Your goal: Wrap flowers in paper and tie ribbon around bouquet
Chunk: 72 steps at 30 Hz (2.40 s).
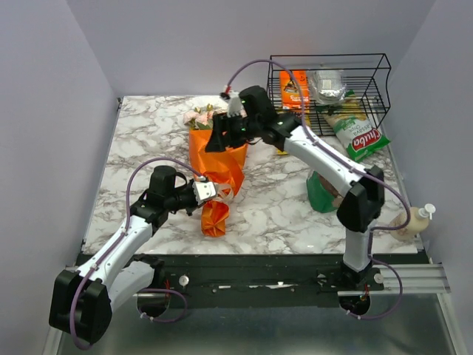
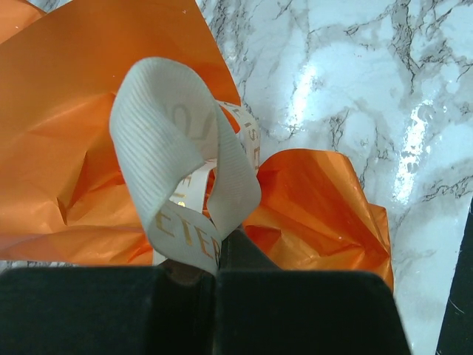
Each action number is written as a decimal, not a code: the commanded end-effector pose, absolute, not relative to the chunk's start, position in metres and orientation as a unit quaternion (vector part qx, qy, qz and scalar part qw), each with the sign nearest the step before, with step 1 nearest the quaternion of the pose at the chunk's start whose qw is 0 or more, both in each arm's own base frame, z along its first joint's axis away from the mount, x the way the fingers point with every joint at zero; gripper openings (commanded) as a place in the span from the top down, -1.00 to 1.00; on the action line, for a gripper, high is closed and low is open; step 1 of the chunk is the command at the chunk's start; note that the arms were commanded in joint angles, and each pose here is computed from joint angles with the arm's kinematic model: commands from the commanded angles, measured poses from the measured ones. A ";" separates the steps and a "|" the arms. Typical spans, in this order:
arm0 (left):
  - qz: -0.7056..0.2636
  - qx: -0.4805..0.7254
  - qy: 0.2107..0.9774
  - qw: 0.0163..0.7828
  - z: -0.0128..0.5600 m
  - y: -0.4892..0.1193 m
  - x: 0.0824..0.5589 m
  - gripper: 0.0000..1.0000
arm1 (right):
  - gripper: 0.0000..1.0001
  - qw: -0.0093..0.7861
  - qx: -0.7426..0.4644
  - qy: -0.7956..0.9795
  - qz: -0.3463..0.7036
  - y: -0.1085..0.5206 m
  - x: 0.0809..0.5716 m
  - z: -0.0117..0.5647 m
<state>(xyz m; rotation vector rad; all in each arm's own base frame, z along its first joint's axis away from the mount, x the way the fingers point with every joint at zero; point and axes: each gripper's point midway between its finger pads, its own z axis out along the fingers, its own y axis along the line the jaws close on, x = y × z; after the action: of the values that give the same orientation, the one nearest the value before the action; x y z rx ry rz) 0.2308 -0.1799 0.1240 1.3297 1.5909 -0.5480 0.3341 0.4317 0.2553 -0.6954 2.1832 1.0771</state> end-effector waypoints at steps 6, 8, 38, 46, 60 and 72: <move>-0.239 0.538 0.648 0.484 0.133 -0.186 0.231 1.00 | -0.38 0.283 -0.251 0.803 0.460 0.376 0.293 0.239; -0.239 0.538 0.649 0.482 0.131 -0.185 0.231 1.00 | -0.38 0.300 -0.241 0.778 0.496 0.381 0.285 0.250; -0.271 0.530 0.651 0.471 0.134 -0.194 0.230 1.00 | -0.55 0.238 -0.290 0.765 0.524 0.426 0.233 0.213; -0.293 0.521 0.649 0.471 0.139 -0.199 0.227 1.00 | -0.30 0.211 -0.292 0.766 0.532 0.439 0.235 0.192; -0.283 0.507 0.670 0.463 0.133 -0.196 0.234 0.91 | 0.99 0.213 -0.308 0.750 0.545 0.435 0.223 0.192; -0.261 0.578 0.655 0.411 0.137 -0.180 0.208 -0.68 | 0.99 0.230 -0.283 0.790 0.492 0.418 0.238 0.168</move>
<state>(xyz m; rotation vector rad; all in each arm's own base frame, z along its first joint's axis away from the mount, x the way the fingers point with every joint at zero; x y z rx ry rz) 0.2247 -0.1837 0.1244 1.3429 1.6872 -0.6457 0.2342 0.4262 0.1656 -0.7854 2.1843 1.4226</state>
